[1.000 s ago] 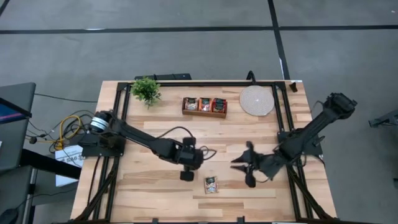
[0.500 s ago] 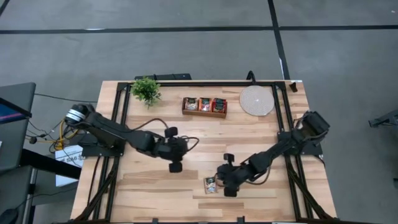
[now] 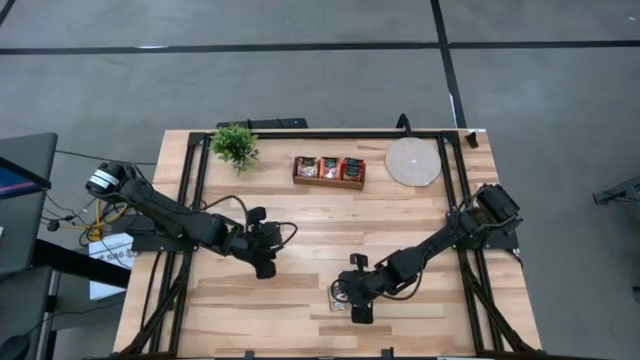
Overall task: Pick & Place Tea
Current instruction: Put the brown tea bag into the left section of the wooden organizer
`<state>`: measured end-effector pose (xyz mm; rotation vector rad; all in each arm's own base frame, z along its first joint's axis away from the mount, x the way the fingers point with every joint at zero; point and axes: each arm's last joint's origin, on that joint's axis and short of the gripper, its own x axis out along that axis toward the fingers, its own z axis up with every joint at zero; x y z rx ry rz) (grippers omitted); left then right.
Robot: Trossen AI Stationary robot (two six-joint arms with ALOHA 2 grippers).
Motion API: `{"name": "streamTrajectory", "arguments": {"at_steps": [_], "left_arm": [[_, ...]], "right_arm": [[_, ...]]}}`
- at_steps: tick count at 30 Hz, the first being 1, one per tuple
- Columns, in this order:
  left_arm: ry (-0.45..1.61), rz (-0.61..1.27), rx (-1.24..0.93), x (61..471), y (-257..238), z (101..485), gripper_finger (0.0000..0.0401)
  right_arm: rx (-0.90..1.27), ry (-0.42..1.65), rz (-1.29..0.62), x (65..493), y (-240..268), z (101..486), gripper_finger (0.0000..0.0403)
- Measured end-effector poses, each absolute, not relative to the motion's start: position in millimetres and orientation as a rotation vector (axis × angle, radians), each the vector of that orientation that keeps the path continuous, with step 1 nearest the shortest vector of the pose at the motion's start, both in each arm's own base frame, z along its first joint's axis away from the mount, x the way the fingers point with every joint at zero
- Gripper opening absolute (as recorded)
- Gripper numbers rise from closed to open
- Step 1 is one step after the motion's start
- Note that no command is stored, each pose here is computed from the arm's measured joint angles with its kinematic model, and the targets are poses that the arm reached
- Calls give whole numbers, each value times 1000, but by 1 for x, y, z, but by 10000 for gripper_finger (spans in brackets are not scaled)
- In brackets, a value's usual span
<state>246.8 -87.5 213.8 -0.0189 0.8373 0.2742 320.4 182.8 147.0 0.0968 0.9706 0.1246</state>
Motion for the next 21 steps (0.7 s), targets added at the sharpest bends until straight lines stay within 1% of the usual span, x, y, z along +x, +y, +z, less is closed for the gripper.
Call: {"name": "streamTrajectory", "arguments": {"at_steps": [5, 9, 15, 21], "left_arm": [[832, 276, -21, 244, -87, 211, 151], [818, 266, -29, 245, -89, 212, 151], [817, 259, -30, 245, -90, 212, 151], [813, 247, -31, 245, -91, 212, 151]], "right_arm": [[158, 981, 148, 317, 190, 147, 90], [165, 1026, 139, 316, 192, 134, 90], [182, 1040, 122, 329, 192, 114, 90], [194, 1034, 89, 342, 179, 112, 90]]}}
